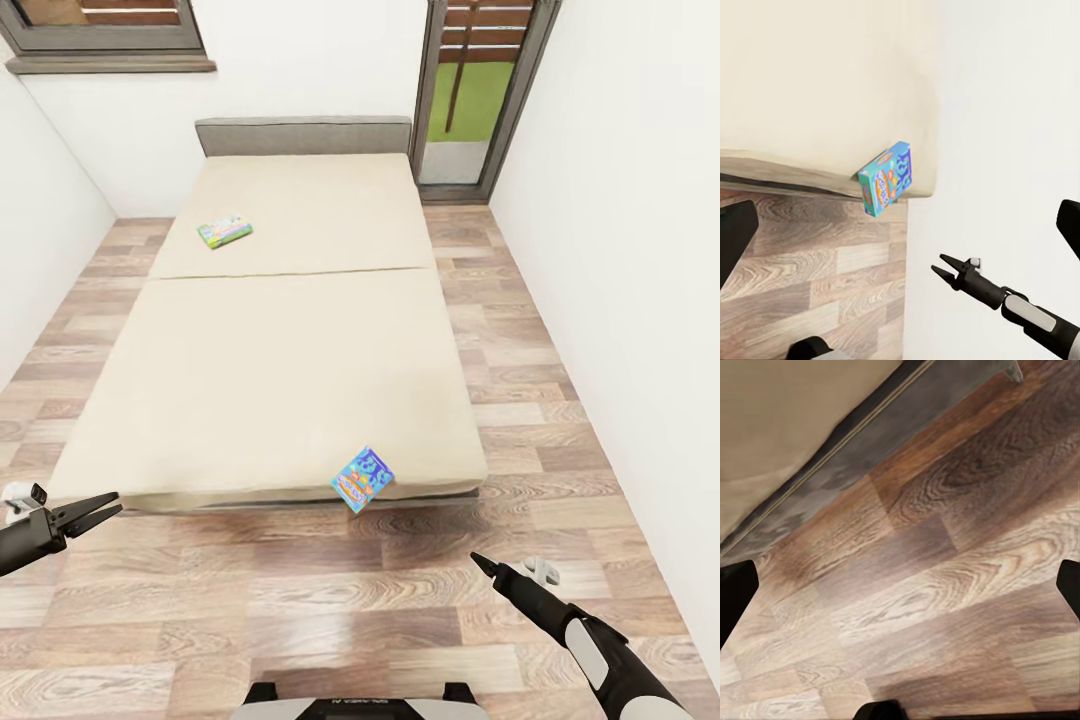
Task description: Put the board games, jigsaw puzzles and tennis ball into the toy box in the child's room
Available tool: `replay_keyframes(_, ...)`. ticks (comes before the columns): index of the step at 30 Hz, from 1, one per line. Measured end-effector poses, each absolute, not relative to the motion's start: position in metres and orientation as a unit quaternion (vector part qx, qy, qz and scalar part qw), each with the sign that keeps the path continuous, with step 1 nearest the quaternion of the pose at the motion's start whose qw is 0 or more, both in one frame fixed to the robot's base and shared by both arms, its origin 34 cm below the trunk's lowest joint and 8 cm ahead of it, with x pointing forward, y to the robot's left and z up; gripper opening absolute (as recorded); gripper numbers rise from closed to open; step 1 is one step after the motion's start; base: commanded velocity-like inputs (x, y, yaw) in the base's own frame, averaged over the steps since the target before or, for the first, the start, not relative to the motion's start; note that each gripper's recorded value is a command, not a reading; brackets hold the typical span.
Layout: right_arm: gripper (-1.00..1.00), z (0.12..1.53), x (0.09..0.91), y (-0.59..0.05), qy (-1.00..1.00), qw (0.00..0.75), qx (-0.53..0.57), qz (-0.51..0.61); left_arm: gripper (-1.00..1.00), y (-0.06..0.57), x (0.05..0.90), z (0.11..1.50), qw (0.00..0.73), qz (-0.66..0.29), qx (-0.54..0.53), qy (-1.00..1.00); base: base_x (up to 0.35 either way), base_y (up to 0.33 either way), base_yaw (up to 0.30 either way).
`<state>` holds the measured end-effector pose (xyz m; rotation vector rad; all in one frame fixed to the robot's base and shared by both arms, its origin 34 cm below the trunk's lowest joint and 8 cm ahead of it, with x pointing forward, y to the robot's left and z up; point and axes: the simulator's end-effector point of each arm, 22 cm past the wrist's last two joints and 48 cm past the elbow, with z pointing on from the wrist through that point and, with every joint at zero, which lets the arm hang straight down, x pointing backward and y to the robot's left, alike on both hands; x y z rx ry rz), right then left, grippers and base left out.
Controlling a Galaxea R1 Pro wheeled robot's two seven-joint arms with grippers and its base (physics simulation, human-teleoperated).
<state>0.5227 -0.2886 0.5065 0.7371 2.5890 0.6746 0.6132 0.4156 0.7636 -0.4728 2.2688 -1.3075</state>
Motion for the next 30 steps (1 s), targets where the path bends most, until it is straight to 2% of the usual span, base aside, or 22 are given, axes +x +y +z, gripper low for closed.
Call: replay_keyframes(30,1.00,0.525,0.540,-0.287,0.913,0.202,0.257,0.245,1.00,0.416,0.620,0.787,0.259,-0.481,-0.161,0.822,0.000,0.000,0.000)
